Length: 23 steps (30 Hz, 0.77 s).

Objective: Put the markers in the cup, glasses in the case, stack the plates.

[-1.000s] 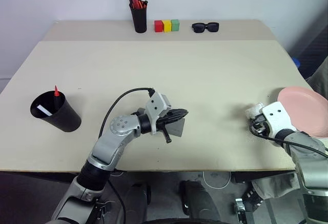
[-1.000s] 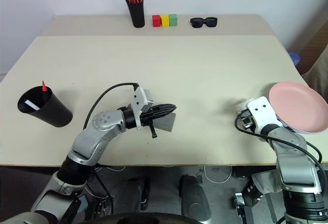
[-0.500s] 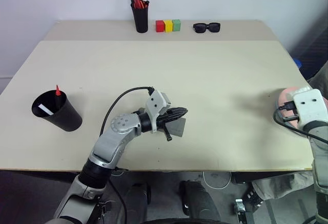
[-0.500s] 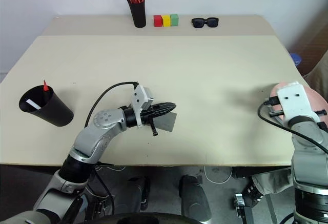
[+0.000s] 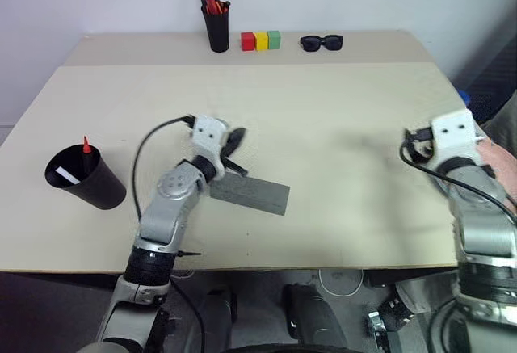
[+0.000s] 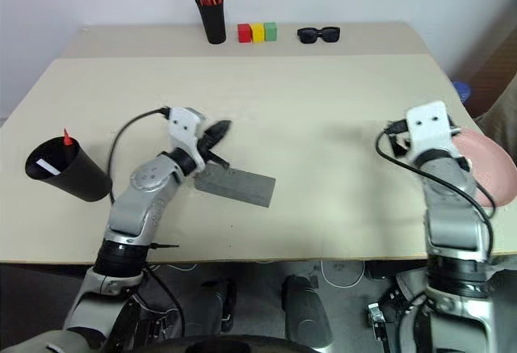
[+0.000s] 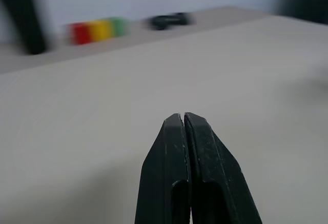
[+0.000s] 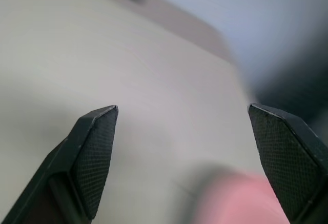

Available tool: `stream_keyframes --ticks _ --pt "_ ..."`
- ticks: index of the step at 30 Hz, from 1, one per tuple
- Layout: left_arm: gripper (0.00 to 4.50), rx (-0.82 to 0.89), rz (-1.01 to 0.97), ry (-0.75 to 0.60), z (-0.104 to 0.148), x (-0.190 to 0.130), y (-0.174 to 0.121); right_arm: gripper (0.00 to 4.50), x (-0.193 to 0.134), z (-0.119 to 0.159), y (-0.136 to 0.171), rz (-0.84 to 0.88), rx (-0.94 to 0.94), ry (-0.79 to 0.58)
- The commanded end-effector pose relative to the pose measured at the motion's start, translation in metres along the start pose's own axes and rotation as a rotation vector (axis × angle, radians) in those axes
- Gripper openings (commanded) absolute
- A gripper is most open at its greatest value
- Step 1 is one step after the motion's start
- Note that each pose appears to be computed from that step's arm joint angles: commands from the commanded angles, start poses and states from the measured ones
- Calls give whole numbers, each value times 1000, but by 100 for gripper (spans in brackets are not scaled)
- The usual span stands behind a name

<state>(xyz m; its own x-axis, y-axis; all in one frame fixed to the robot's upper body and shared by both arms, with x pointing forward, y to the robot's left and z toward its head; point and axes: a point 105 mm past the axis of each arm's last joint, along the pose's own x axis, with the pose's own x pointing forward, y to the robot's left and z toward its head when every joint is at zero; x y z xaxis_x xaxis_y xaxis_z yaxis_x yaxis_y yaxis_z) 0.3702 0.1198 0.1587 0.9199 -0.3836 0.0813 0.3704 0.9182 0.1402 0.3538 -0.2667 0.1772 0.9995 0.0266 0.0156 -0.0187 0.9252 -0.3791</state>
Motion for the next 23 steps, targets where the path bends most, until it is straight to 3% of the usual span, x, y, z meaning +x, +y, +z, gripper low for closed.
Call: stream_keyframes --ticks 1,10,23 --pt "0 84 156 8 -2 -17 31 411 2 21 34 239 144 -113" --pt "0 23 258 43 -15 -49 52 411 2 7 52 470 186 -86" --pt "0 30 50 165 -38 -90 48 411 -28 -6 57 707 162 0"
